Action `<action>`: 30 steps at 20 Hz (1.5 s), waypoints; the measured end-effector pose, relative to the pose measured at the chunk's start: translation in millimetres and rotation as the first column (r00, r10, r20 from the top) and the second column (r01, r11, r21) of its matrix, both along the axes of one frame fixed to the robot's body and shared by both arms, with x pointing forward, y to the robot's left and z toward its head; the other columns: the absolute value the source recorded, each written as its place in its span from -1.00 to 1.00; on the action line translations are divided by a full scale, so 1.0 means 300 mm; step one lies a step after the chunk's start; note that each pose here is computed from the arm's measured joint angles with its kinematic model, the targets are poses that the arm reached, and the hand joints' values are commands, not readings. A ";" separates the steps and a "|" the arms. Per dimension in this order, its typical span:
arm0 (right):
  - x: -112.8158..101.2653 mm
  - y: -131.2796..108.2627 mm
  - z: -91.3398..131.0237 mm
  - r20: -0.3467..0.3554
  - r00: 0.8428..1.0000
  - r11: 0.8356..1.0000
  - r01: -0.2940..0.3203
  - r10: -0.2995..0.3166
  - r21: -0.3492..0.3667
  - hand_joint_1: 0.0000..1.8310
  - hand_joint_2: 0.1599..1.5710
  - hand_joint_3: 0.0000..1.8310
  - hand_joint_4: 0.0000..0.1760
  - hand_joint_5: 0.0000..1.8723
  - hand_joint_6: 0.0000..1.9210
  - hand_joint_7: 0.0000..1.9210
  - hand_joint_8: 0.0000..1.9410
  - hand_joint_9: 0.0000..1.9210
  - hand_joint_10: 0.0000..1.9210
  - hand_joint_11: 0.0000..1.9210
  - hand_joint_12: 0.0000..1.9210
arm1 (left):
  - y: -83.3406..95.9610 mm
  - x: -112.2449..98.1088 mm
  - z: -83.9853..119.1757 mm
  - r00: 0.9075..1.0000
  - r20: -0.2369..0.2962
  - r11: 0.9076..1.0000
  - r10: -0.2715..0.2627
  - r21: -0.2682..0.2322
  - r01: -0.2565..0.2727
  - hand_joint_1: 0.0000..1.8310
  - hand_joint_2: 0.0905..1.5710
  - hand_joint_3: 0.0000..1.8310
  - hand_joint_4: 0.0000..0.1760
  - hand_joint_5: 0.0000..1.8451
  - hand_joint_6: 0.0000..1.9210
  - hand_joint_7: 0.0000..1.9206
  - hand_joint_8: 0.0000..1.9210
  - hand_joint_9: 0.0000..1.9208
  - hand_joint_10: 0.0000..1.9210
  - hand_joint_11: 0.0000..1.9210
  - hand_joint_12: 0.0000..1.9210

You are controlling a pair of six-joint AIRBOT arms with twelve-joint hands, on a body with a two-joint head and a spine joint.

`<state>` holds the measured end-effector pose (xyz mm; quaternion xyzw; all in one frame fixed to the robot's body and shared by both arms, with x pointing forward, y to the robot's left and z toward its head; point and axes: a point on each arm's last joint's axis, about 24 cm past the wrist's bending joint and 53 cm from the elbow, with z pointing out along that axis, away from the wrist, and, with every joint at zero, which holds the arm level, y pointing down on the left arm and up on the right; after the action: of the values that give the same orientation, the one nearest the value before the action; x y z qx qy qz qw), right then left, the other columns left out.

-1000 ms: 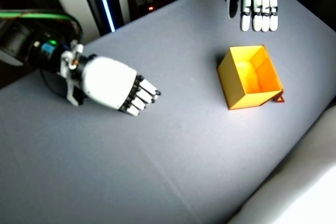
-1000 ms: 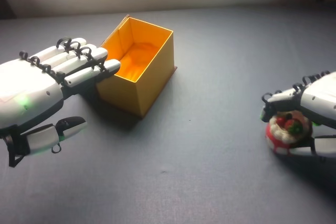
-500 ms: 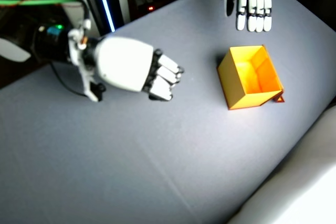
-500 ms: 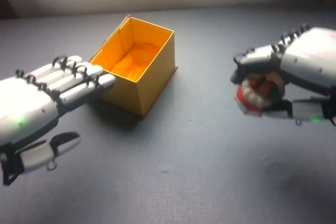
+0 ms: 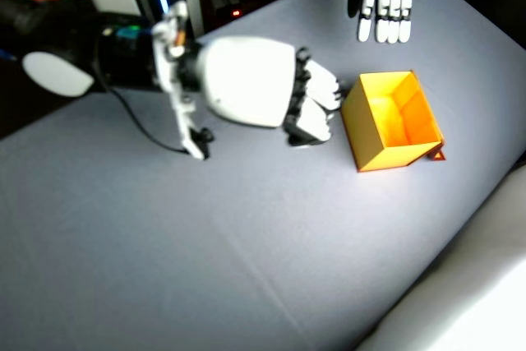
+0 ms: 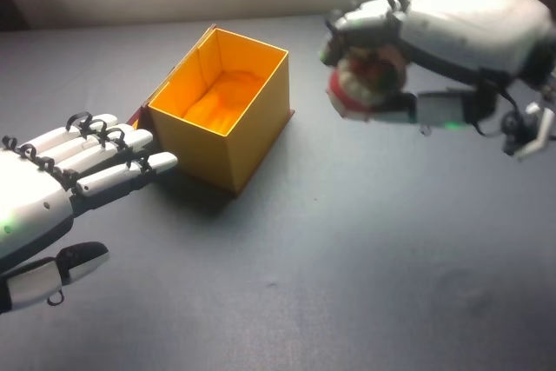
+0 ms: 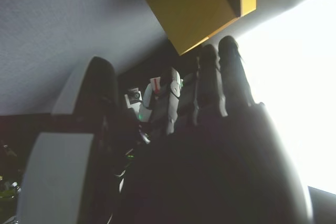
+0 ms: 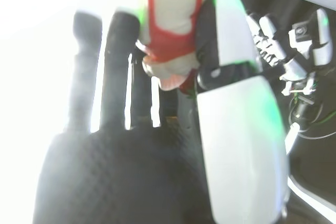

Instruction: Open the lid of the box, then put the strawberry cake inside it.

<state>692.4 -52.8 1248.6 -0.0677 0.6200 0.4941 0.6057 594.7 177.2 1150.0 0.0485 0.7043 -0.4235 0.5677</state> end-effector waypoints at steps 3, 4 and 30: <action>0.039 0.038 0.039 0.015 1.000 1.000 0.002 -0.003 0.007 0.21 0.53 -1.00 -1.00 -0.20 0.37 -0.03 0.98 0.23 1.00 0.39 1.00 | -0.008 -0.004 -0.007 1.000 -0.008 1.000 -0.009 -0.006 0.009 -0.21 0.81 -0.99 0.17 -0.93 -1.00 -1.00 -1.00 -1.00 -1.00 -1.00 -1.00; 0.049 0.055 0.044 0.021 1.000 1.000 -0.001 0.001 0.003 0.21 0.53 -1.00 -1.00 -0.20 0.38 -0.08 1.00 0.16 1.00 0.33 1.00 | -0.011 -0.003 -0.011 1.000 -0.012 1.000 -0.008 -0.010 0.008 -0.21 0.82 -0.99 -0.01 -0.93 -1.00 -1.00 -1.00 -1.00 -1.00 -1.00 -1.00; 0.209 0.389 -0.014 -0.082 0.997 0.996 -0.016 0.009 -0.086 0.06 0.51 -1.00 -1.00 -0.50 -0.61 -0.79 -0.74 -0.87 -0.56 -0.97 0.31 | -0.065 0.020 -0.075 0.997 -0.055 0.998 -0.052 -0.024 0.051 -0.16 0.81 -1.00 0.08 -0.91 -1.00 -1.00 -1.00 -1.00 -1.00 -1.00 -1.00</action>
<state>755.2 64.0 1244.3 -0.0777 0.6645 0.4730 0.5733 600.6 157.8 1127.6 0.0485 0.7136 -0.4469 0.5373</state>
